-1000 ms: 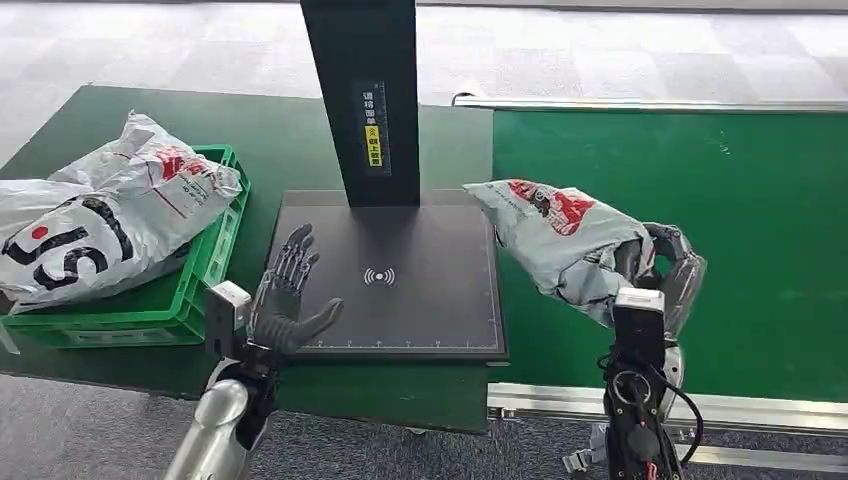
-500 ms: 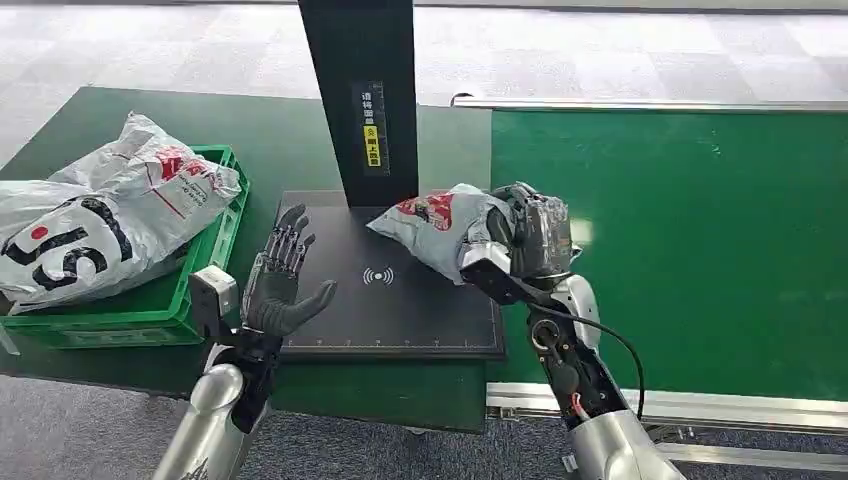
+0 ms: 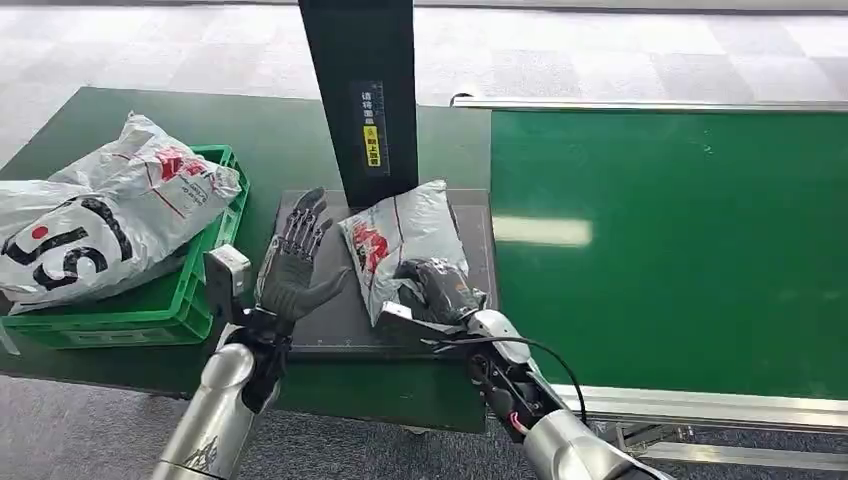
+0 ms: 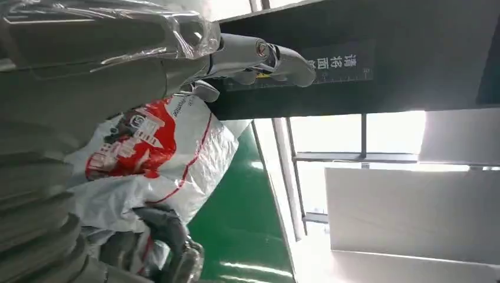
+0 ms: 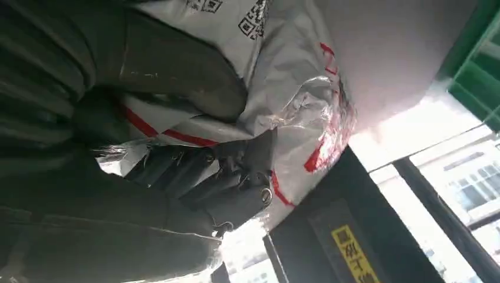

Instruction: Moved the parcel from conveyor to table for the left to box.

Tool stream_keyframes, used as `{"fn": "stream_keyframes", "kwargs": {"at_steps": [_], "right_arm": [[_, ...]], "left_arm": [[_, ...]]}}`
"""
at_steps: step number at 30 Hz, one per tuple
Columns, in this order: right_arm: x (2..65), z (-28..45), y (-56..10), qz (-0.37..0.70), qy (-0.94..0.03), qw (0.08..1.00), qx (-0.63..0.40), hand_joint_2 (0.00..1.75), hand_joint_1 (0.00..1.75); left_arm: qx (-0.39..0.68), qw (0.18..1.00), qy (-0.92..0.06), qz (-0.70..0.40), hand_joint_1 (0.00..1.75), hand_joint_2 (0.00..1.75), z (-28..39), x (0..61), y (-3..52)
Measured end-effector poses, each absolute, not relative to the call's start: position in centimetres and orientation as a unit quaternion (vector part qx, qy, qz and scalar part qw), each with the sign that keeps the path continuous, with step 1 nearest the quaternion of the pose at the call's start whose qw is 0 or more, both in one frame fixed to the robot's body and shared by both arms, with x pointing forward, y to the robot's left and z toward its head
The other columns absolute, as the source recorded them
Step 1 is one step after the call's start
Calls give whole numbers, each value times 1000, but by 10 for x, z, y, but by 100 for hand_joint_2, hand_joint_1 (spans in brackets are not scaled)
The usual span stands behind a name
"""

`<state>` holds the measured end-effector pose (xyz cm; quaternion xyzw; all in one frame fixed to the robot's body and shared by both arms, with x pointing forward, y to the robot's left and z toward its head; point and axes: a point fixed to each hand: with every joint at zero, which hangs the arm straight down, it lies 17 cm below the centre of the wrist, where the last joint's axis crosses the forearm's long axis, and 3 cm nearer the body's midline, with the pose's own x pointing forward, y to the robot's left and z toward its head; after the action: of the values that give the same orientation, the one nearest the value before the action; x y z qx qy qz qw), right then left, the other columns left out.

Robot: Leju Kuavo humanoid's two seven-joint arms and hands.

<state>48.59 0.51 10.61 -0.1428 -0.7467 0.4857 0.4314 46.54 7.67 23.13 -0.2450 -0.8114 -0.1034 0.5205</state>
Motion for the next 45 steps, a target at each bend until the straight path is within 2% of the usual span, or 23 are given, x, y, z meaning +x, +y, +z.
{"fn": "stream_keyframes", "kwargs": {"at_steps": [14,15,16,18,21,22,25,38,45], "right_arm": [[472,79,16,531,-715,442,-108,175,175],[468,74,19,538,-707,449,-93,175,108],[464,71,22,539,-704,457,-72,175,0],[455,71,30,513,-707,487,-2,175,0],[445,83,33,419,-710,551,129,175,0],[446,90,30,385,-711,566,158,0,0],[454,105,12,310,-724,586,194,0,0],[457,134,-22,286,-768,550,164,0,0],[453,160,-46,221,-806,524,166,0,0]], "left_arm": [[-253,524,-806,-110,0,175,229,466,68],[-253,524,-806,-110,0,175,229,466,68],[-253,524,-806,-111,0,175,229,467,68],[-252,526,-805,-111,0,175,228,467,67],[-249,528,-804,-112,0,175,227,468,67],[-248,528,-804,-112,0,175,227,468,68],[-246,531,-803,-112,0,175,222,466,69],[-235,547,-796,-109,0,175,198,458,79],[-223,555,-795,-98,0,175,187,453,93]]}}
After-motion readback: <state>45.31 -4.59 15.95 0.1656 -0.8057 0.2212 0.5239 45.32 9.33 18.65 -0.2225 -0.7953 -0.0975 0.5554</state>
